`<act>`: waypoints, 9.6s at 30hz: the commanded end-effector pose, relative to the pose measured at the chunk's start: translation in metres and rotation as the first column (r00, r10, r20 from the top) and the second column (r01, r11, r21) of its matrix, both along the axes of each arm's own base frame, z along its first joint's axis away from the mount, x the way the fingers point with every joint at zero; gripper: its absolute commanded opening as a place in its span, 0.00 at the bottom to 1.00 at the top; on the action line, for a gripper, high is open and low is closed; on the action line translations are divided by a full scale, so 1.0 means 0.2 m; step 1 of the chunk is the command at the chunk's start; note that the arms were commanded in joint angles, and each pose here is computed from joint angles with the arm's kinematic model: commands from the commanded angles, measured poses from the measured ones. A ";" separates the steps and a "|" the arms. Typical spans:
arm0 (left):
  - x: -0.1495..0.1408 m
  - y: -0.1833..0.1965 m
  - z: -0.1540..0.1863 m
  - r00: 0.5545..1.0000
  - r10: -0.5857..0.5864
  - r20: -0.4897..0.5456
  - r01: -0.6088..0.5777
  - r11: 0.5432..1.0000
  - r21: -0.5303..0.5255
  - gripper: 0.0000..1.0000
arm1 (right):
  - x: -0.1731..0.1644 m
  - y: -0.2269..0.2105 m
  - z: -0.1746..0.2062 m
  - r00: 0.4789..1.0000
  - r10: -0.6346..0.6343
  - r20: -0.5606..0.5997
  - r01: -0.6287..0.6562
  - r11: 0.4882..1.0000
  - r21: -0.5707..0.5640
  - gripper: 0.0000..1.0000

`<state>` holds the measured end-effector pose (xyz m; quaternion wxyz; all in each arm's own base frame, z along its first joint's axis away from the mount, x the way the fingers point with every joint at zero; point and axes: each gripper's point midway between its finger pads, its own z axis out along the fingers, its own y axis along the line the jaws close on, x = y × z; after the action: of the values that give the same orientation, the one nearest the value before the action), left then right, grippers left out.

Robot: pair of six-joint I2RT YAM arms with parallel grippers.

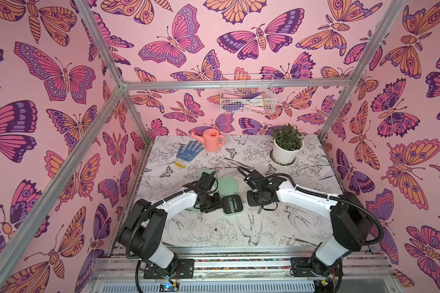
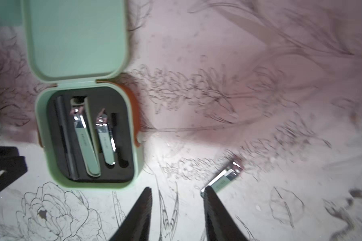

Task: Organize nail clipper sets
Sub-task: Pick up the nail clipper from the center of the board, then place the nail clipper in the storage box, then adjust the nail clipper in the storage box, then adjust the storage box at the center of the board.

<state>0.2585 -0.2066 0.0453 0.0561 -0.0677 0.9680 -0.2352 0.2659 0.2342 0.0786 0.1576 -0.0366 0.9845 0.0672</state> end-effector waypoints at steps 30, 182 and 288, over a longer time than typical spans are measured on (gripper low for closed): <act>0.00 -0.01 0.05 0.999 -0.011 0.036 0.012 1.000 -0.016 0.44 | 0.00 -0.23 -0.34 0.947 -0.321 -0.006 0.318 0.939 -0.131 0.24; -0.01 -0.01 0.07 0.999 -0.015 0.043 0.016 1.000 -0.027 0.45 | 0.10 0.43 -0.13 0.987 0.160 0.026 -0.159 0.986 -0.047 0.28; -0.02 0.03 -0.16 0.995 0.053 -0.080 -0.047 0.996 0.081 0.19 | 0.07 0.31 -0.23 0.993 0.115 -0.010 -0.116 0.987 -0.108 0.29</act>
<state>0.2593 -0.1983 0.0195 0.0357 -0.0976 0.9740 -0.2014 0.2789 0.2976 0.0402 0.1525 -0.1173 0.9811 0.0213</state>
